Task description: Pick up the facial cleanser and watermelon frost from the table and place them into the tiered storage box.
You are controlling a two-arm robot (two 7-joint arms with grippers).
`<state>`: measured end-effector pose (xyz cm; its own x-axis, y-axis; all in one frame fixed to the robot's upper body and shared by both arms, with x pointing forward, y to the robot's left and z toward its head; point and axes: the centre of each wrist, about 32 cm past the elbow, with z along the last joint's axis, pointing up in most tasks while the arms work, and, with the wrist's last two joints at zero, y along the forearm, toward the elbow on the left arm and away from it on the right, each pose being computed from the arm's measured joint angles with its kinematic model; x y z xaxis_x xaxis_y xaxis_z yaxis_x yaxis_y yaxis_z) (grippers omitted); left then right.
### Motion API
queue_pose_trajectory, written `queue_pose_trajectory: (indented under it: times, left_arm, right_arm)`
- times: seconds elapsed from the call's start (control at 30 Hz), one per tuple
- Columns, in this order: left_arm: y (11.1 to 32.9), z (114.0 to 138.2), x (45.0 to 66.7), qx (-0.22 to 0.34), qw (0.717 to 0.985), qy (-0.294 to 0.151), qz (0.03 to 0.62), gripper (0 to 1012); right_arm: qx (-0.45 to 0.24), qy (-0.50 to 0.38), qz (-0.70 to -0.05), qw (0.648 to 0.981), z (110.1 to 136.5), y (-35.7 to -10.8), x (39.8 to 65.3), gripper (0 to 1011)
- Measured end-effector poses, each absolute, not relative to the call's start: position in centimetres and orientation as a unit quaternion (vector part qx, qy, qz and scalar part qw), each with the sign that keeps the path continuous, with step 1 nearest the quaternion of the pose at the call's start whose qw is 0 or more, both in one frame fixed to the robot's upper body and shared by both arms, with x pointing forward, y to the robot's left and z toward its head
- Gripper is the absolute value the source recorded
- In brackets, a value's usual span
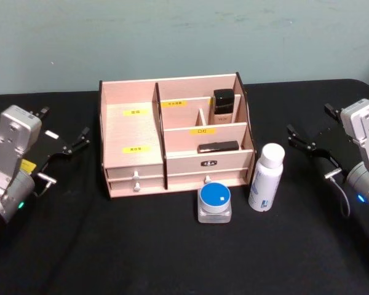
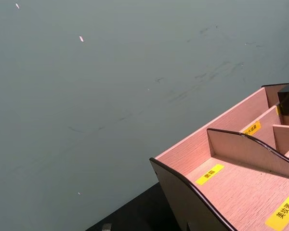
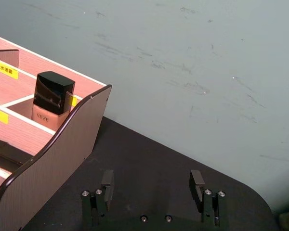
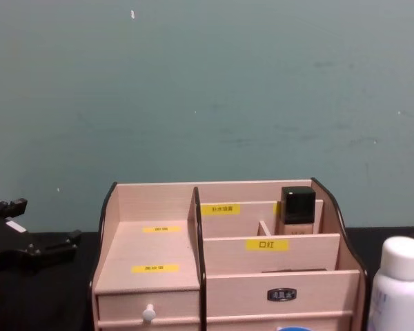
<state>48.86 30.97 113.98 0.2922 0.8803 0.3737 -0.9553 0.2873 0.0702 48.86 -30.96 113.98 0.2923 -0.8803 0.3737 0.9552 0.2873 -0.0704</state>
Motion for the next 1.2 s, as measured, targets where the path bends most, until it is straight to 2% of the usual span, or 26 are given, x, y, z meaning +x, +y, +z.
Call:
queue_pose_trajectory:
  times: [1.2]
  left_arm:
    - [30.97, 113.98, 48.86, 0.141, 0.791, -0.132, 0.580, 1010]
  right_arm:
    - [-0.142, -0.132, -0.580, 0.791, 113.98, -30.97, 48.86, 1002]
